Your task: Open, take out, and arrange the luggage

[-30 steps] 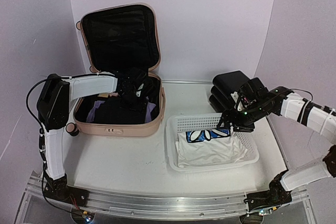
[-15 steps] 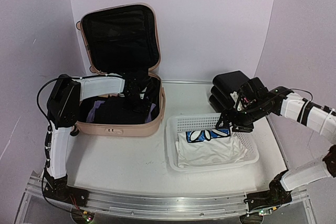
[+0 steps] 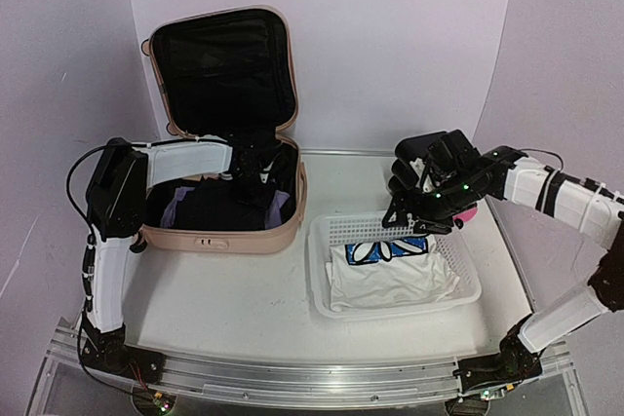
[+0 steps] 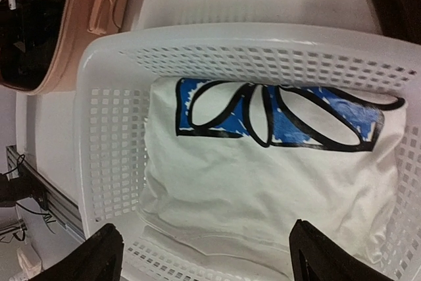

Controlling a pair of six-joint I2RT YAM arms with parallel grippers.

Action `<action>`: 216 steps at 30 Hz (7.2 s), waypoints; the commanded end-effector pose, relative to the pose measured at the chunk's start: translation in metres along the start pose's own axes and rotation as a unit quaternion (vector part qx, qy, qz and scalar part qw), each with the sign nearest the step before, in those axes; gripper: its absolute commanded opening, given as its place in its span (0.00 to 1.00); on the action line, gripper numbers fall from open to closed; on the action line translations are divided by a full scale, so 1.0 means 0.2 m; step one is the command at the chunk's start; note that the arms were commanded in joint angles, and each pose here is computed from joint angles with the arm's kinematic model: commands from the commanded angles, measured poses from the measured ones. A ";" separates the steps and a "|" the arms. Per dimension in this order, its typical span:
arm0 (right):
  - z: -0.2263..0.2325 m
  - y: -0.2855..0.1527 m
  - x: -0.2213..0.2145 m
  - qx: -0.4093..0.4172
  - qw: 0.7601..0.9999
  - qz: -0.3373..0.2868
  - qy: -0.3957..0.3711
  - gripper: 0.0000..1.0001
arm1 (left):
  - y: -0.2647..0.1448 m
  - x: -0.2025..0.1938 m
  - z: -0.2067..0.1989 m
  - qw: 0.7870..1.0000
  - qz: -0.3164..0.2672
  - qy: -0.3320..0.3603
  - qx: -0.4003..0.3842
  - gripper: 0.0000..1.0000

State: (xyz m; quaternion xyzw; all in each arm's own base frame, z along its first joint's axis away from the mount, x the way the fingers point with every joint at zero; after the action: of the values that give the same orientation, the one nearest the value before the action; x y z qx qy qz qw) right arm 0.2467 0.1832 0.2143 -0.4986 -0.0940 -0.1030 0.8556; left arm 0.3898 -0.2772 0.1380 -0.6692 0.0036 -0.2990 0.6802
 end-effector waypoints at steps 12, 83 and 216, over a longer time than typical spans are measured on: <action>0.72 0.29 0.42 0.105 0.989 -0.065 0.079 0.89 | -0.37 0.04 0.13 0.993 -0.094 -0.037 -0.066 0.00; 1.54 0.77 0.50 0.320 0.916 -0.016 0.240 0.00 | -1.19 -0.42 0.42 0.960 -0.263 -0.024 -0.095 0.72; -0.32 0.20 0.11 0.049 0.980 0.151 0.119 0.00 | -0.98 -0.28 0.33 0.955 -0.240 -0.043 -0.167 0.73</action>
State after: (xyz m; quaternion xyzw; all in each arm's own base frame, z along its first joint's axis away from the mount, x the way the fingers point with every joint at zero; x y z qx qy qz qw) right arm 0.2848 0.1595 0.1425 -0.3895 0.1534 -0.0323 0.9076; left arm 0.2859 -0.1760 0.2764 -0.7682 -0.1119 -0.3971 0.4896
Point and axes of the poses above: each gripper's point midway between its finger pads, its own y axis out along the fingers, its own z axis along the line the jaws close on, x = y × z, the point moved 7 cm from there along -y, back along the fingers, and after that the axes turned 8 degrees about y, right-handed, at the moved point
